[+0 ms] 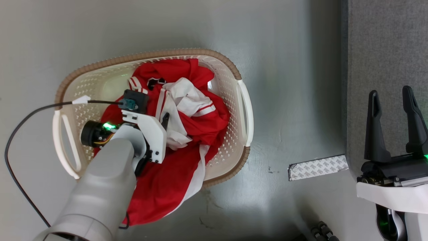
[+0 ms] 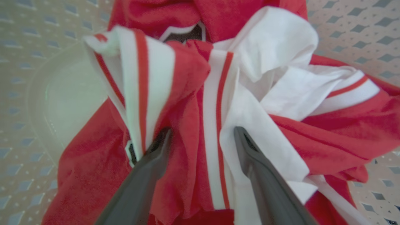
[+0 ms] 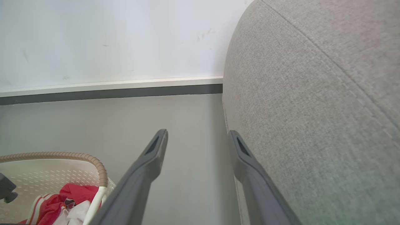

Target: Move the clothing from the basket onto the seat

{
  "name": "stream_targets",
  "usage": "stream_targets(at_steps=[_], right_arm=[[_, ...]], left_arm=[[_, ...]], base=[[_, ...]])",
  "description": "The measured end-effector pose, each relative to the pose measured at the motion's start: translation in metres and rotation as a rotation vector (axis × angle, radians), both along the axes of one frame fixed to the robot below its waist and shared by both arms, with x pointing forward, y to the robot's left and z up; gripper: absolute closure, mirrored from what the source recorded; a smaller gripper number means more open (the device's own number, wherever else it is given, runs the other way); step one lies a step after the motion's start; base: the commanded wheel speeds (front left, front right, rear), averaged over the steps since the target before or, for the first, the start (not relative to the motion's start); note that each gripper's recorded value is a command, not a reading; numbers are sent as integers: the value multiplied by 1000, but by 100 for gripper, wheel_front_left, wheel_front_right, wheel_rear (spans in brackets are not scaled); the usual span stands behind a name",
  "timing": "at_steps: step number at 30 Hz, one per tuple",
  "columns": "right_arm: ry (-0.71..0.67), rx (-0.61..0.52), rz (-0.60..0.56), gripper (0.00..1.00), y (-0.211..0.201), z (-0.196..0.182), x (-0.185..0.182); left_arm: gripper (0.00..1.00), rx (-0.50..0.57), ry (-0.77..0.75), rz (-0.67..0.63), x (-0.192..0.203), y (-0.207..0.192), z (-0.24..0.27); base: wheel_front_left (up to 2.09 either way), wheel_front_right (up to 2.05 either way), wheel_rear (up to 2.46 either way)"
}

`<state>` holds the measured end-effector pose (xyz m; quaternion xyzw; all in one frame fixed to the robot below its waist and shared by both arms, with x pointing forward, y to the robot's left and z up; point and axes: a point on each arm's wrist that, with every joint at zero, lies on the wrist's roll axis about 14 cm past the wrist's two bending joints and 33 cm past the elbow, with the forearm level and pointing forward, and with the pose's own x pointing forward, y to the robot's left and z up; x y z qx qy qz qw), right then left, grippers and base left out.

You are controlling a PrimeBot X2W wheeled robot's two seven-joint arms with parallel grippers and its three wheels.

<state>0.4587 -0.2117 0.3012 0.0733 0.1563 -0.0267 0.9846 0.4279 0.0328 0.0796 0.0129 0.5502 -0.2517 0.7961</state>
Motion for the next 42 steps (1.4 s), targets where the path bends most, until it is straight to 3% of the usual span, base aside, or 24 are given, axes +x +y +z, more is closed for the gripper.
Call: stream_targets(at_steps=[3, 4, 5, 6, 12, 19, 29, 42], right_arm=[[5, -6, -4, 0, -2, -2, -1], [6, -6, -5, 0, -3, -2, -1], [6, -7, -6, 0, -3, -3, -1], [6, -8, -7, 0, -3, -3, -1], [1, -5, -16, 0, -5, 1, -1], [-55, -10, -40, 0, -12, 40, -10], [-163, -40, -69, 0, -21, 108, -44], [-331, -4, -31, 0, -4, 179, -90]], left_arm=[[0, -11, 0, -6, -1, -4, -3], [52, -14, 4, -10, -2, -5, -3], [84, -17, 5, -14, -3, -6, -4], [100, -21, 1, -16, -4, -7, -4], [100, -59, -31, -12, -3, -12, 9], [100, -154, -116, 122, -6, -15, 63], [100, -356, -357, 255, 8, -30, 190], [100, -457, -768, 364, -2, 15, 346]], base=[[0, 0, 0], [0, 0, 0], [0, 0, 0], [0, 0, 0], [0, 0, 0], [0, 0, 0], [0, 0, 0], [0, 0, 0]])
